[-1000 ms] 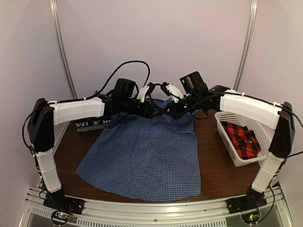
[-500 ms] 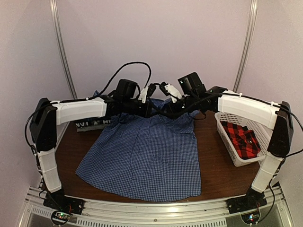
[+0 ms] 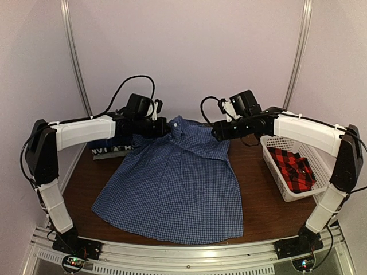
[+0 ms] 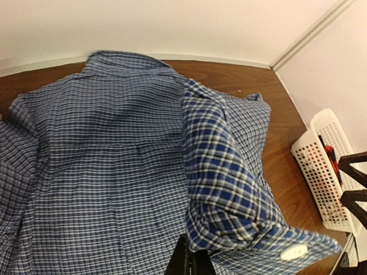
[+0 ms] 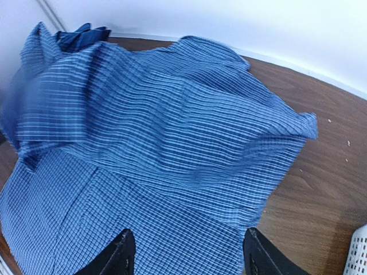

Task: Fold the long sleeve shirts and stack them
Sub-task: Pass from the right arm to the left, then pick up the flattened shirt from the center of the board.

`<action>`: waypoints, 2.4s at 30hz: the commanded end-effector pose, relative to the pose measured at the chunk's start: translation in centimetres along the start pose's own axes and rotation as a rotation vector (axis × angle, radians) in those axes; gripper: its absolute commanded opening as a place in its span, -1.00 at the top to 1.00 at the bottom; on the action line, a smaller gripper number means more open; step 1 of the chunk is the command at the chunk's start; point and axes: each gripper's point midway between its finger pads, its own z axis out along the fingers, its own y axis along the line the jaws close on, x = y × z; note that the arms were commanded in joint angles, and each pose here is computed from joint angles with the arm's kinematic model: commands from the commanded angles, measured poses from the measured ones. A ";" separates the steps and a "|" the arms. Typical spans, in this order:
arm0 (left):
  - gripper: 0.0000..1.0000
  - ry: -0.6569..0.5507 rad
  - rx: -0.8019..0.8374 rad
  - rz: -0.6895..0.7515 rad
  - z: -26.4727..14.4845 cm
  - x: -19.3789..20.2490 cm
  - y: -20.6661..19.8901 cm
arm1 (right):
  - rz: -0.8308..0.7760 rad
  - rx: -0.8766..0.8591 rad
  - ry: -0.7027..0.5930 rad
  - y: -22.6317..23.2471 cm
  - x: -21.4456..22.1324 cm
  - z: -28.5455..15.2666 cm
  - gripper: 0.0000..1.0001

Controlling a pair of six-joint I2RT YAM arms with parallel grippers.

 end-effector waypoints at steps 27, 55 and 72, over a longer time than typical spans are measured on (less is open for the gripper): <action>1.00 -0.004 -0.215 -0.156 -6.2 4.2 6.9 | 0.425 -0.091 0.045 -10.4 1.0 17.1 -0.21; 1.00 -0.338 0.588 0.176 3.4 -14.0 -16.6 | 0.434 0.083 0.116 -9.0 12.9 -0.6 -0.36; 1.00 -0.457 0.601 0.130 2.5 -16.0 -17.2 | 0.467 0.057 0.364 -1.4 27.9 -5.8 -0.25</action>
